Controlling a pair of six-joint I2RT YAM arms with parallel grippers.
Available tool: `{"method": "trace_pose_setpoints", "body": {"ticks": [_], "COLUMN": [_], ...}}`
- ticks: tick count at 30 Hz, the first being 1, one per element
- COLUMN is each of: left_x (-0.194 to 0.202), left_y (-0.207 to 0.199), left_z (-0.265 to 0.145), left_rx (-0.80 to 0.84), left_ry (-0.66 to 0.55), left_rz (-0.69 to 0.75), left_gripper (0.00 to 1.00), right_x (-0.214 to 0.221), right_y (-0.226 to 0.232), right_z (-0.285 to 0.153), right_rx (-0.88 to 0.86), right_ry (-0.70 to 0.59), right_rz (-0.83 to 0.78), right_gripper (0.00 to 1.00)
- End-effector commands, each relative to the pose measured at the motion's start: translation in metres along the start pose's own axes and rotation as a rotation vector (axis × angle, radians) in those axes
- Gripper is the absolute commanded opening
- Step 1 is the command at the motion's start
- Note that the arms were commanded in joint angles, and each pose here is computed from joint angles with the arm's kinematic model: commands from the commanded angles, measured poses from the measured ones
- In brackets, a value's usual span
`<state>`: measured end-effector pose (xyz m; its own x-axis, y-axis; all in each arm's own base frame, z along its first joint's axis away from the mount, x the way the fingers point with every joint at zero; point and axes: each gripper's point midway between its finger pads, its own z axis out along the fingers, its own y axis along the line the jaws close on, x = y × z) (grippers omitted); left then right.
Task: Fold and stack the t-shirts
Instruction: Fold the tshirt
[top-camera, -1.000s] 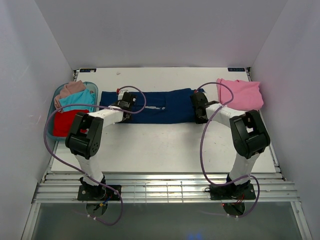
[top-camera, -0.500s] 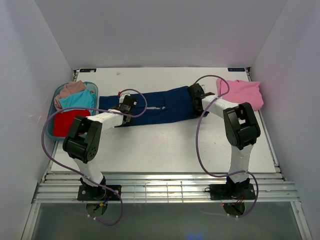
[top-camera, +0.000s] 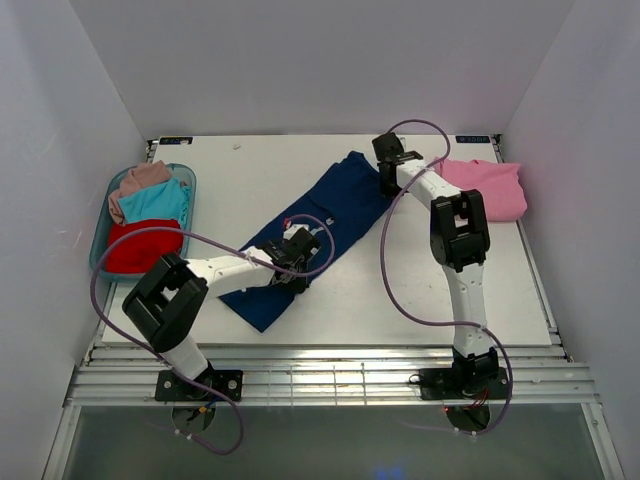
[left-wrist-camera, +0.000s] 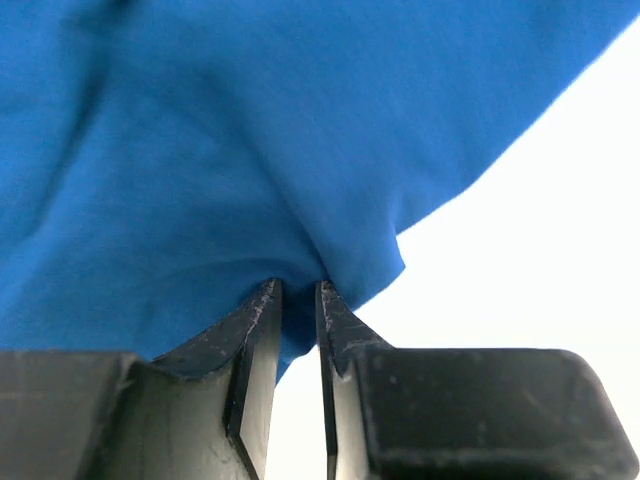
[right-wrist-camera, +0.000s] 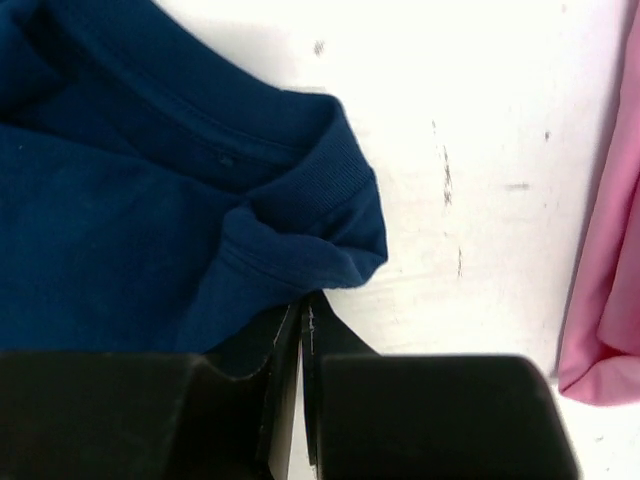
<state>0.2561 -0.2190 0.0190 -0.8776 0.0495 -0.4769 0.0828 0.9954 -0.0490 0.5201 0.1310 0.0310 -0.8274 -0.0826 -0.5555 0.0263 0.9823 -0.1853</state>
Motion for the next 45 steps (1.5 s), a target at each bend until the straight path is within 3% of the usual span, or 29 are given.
{"method": "trace_pose_setpoints", "body": {"ticks": [1, 4, 7, 8, 9, 13, 18, 21, 26, 29, 37, 45], "left_x": [0.048, 0.042, 0.011, 0.001, -0.025, -0.09, -0.125, -0.114, -0.061, -0.041, -0.001, 0.045], "left_y": [-0.02, -0.05, -0.079, -0.085, -0.097, -0.112, -0.1, -0.069, -0.024, -0.013, -0.002, 0.016], "left_z": [-0.017, -0.033, -0.052, -0.056, -0.068, -0.082, -0.078, -0.07, -0.063, -0.07, -0.077, -0.045], "left_rx": [0.078, 0.176, 0.252, 0.258, 0.285, 0.264, 0.177, 0.049, -0.056, -0.034, -0.004, -0.056], "left_ry": [0.187, 0.17, 0.092, 0.065, 0.001, -0.165, -0.236, -0.218, -0.101, -0.069, 0.023, 0.137], "left_rz": [0.011, 0.041, 0.064, 0.066, 0.061, 0.11, 0.129, 0.156, 0.169, 0.144, 0.127, 0.172], "left_gripper": [0.3, 0.3, 0.31, 0.31, 0.31, 0.34, 0.34, 0.33, 0.22, 0.17, 0.16, 0.15], "right_x": [-0.025, -0.04, -0.053, -0.037, -0.051, -0.043, -0.038, -0.025, -0.004, 0.001, 0.016, 0.028], "right_y": [0.005, 0.001, -0.004, -0.007, -0.009, -0.006, 0.015, 0.037, 0.06, 0.066, 0.07, 0.068], "right_z": [-0.008, -0.023, -0.053, -0.052, -0.075, -0.112, -0.142, -0.133, -0.104, -0.089, -0.06, -0.03], "right_rx": [-0.027, -0.029, -0.059, -0.062, -0.093, -0.19, -0.349, -0.426, -0.456, -0.452, -0.419, -0.354], "right_ry": [-0.022, -0.064, -0.132, -0.107, -0.167, -0.213, -0.217, -0.154, -0.066, -0.04, 0.017, 0.06], "right_rz": [0.001, 0.017, 0.041, 0.032, 0.053, 0.06, 0.071, 0.057, 0.039, 0.044, 0.03, 0.004], "right_gripper": [0.08, 0.08, 0.08, 0.08, 0.08, 0.08, 0.08, 0.08, 0.08, 0.08, 0.08, 0.08]}}
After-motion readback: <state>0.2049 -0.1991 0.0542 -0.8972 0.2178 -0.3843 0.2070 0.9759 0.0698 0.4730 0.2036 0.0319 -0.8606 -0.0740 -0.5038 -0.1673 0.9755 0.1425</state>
